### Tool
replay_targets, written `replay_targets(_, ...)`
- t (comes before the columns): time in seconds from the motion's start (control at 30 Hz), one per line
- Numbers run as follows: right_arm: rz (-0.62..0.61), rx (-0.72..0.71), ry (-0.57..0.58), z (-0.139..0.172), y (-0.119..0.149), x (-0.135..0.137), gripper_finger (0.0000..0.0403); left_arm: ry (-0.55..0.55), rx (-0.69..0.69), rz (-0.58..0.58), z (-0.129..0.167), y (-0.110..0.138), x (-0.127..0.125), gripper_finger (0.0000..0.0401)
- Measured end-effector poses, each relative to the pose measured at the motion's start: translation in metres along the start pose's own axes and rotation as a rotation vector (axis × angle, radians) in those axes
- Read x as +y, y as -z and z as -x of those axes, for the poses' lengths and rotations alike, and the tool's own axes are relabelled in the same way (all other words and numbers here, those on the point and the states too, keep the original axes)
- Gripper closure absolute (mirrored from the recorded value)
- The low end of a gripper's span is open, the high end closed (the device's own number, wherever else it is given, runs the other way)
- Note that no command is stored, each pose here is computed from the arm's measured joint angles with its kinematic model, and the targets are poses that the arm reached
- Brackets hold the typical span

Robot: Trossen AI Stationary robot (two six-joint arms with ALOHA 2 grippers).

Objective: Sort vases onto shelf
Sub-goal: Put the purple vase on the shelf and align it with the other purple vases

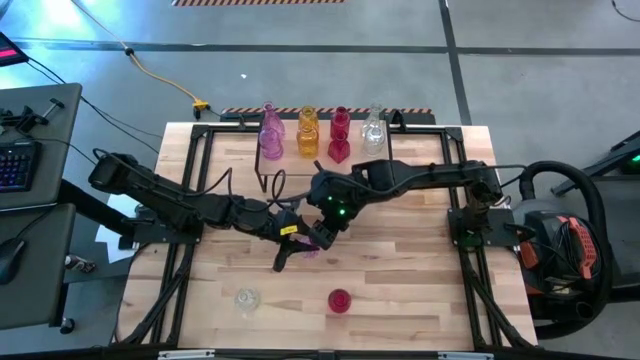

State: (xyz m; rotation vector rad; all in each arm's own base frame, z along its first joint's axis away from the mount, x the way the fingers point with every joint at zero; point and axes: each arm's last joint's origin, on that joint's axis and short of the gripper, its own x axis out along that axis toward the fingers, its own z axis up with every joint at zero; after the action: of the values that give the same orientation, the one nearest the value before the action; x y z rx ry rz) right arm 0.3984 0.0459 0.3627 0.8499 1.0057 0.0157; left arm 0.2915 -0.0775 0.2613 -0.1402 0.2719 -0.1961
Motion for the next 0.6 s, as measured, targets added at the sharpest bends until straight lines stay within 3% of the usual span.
replay_targets(0.3, -0.014, 0.022, -0.05, 0.012, -0.005, -0.005, 0.0284, -0.018, -0.011, 0.008, 0.001, -0.004, 0.009, 0.0282)
replay_targets(0.6, 0.078, -0.073, -0.102, 0.068, -0.008, -0.01, 0.0284, -0.095, 0.018, 0.024, 0.008, -0.005, 0.024, 0.0283)
